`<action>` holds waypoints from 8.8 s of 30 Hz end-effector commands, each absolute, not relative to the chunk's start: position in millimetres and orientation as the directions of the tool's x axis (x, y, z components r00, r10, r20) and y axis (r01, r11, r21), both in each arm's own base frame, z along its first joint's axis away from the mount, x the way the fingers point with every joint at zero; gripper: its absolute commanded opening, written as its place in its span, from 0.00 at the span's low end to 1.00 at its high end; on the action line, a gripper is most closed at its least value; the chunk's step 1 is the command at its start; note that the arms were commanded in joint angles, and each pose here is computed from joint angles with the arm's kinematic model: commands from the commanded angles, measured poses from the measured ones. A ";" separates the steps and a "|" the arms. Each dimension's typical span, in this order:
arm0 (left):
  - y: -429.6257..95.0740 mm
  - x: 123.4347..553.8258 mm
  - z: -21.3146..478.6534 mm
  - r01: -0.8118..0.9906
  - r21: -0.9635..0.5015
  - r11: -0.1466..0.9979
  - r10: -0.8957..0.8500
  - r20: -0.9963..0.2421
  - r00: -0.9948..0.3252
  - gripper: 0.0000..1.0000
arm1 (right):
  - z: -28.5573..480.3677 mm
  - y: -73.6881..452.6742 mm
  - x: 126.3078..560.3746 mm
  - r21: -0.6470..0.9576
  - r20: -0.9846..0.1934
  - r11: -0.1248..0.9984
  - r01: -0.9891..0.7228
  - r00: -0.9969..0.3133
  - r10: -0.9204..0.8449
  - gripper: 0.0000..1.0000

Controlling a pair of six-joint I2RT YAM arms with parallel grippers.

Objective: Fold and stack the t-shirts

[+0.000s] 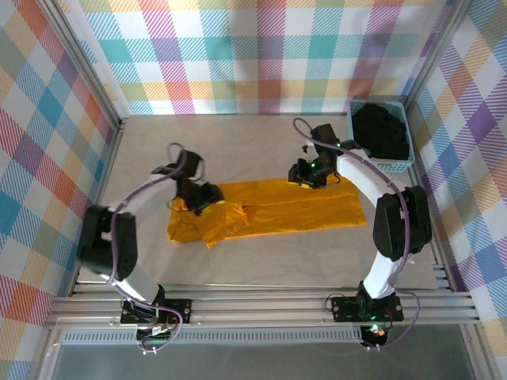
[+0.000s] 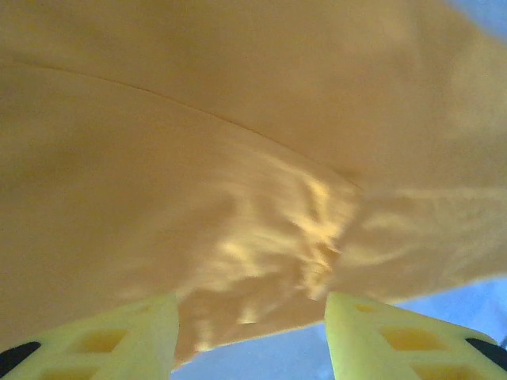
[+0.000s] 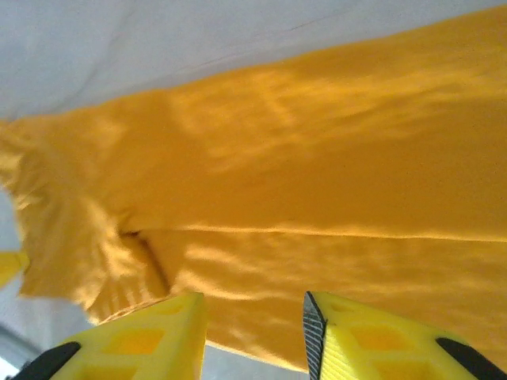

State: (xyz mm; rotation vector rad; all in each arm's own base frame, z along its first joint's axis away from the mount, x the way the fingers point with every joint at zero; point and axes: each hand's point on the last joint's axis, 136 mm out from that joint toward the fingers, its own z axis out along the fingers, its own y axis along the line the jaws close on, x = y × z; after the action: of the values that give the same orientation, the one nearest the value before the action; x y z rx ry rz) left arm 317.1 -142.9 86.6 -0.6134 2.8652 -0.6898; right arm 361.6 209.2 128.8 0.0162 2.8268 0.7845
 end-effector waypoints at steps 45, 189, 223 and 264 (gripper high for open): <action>-85.9 333.6 75.7 -0.565 -0.240 0.790 -0.580 0.008 -0.815 0.00 | 148.6 250.8 345.2 0.620 -0.237 0.765 -0.176 -0.971 -0.032 0.37; -220.1 320.7 124.3 -0.399 -0.525 0.752 -0.424 0.078 -0.902 0.00 | 129.0 234.8 289.1 0.429 0.233 0.893 0.136 -0.972 0.036 0.00; -186.7 430.8 107.2 -0.435 -0.490 0.755 -0.520 -0.042 -0.853 0.70 | 116.1 199.8 454.6 0.426 0.046 0.881 0.206 -0.977 0.206 0.52; -215.5 340.7 43.5 -0.694 -0.485 0.532 -0.678 0.248 -0.693 0.30 | 32.9 228.5 335.9 0.445 0.378 0.715 0.539 -0.837 0.395 0.43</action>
State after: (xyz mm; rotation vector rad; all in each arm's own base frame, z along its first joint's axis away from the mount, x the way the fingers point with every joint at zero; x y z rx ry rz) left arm 346.8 -221.9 35.1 -1.2606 2.7803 -0.9242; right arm 337.2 222.8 36.2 0.8411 3.1378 0.9400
